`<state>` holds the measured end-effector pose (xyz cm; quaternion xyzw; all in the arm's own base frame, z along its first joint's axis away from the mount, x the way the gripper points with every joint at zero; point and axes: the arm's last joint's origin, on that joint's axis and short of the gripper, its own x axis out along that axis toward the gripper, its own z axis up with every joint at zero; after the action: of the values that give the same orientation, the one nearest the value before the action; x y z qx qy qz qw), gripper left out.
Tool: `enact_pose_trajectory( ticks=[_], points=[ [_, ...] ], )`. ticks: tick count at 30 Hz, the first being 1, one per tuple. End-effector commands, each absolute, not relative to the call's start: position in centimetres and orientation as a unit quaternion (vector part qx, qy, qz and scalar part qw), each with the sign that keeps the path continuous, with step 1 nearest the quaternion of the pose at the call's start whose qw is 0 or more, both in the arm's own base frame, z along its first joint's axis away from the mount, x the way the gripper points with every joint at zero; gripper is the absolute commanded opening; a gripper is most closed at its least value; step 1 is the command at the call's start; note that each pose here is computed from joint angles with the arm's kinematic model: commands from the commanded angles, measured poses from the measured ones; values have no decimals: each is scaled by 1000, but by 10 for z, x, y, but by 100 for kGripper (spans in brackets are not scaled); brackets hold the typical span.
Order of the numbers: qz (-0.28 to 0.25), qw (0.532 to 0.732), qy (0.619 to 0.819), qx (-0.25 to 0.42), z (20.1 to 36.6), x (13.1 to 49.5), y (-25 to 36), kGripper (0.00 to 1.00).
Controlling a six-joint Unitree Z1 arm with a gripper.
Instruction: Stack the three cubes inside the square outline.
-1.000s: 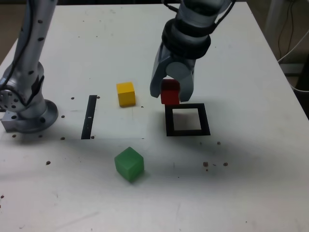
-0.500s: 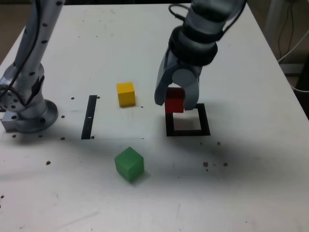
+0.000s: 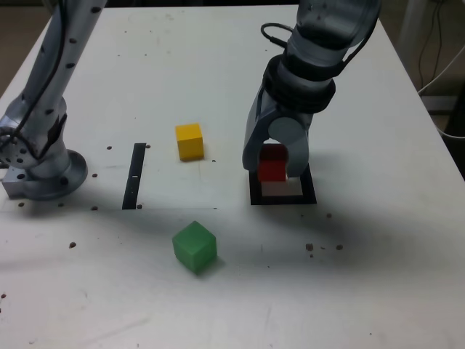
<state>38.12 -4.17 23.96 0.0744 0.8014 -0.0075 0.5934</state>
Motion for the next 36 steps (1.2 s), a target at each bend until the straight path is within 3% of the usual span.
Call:
enact_pose_trajectory(
  ticks=[1,16,23,26,33,36],
  points=[
    [1,592,802,78,237,381,-42,26],
    [10,593,802,76,227,387,-42,27],
    [9,594,801,75,222,389,-43,34],
    [8,594,801,74,219,390,-43,42],
    [9,595,801,72,215,391,-43,84],
    [14,595,800,73,214,391,-43,92]
  ],
)
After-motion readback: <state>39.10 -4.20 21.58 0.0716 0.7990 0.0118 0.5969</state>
